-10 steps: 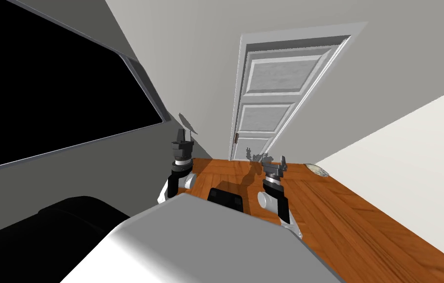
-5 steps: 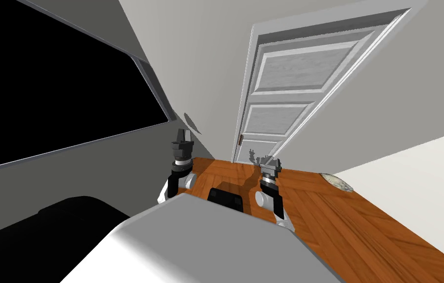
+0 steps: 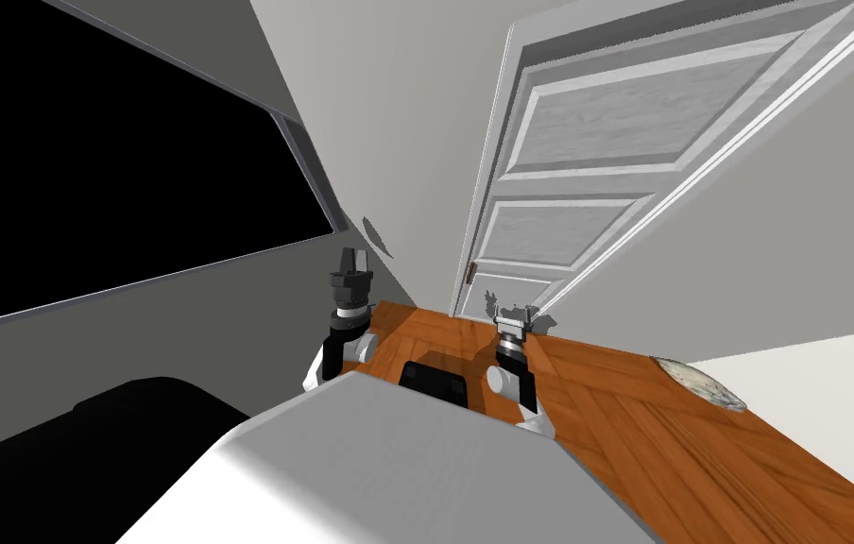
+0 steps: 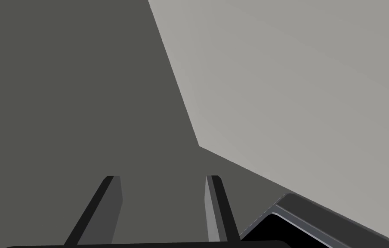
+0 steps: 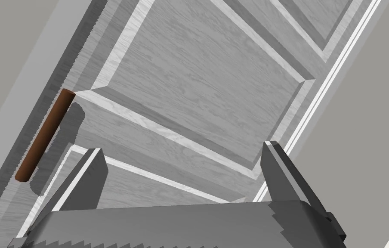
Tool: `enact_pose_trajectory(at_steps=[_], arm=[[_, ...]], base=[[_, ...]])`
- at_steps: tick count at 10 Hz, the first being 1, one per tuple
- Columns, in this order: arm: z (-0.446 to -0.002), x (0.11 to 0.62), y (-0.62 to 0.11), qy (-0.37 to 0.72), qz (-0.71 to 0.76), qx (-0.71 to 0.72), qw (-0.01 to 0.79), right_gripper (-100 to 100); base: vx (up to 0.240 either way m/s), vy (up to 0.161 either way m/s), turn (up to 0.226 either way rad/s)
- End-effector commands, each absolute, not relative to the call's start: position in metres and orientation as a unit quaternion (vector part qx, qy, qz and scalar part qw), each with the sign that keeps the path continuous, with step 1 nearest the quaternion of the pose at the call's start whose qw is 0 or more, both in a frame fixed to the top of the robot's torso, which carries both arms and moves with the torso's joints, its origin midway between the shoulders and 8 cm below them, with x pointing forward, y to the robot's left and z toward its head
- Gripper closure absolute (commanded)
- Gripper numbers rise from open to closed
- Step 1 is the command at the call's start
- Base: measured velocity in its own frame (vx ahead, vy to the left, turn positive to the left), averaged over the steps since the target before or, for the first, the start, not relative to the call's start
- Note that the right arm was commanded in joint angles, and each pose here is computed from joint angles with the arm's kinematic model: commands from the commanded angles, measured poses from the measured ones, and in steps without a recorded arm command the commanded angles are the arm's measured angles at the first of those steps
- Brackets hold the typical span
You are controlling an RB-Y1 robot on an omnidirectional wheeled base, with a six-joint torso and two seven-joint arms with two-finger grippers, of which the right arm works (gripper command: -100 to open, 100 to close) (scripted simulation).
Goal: Pull the door open
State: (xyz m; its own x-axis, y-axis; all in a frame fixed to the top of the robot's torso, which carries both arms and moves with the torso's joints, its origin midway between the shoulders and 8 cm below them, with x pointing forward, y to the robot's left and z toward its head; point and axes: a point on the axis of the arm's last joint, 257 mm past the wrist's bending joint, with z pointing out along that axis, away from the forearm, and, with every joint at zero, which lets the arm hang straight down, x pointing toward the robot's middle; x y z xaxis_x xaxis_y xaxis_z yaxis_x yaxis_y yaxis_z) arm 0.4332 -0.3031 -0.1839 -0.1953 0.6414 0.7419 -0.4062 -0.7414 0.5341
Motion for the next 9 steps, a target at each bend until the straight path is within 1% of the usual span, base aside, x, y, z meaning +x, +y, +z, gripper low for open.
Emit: enact_pose_trajectory(at_steps=[1, 9], arm=[[-0.199, 0.437, -0.305, 0.094, 0.766, 0.549, 0.321, -100], [-0.270, 0.447, -0.320, 0.016, 0.754, 0.612, 0.238, -100]], base=[[0.095, -0.023, 0.159], [0.097, -0.033, 0.166]])
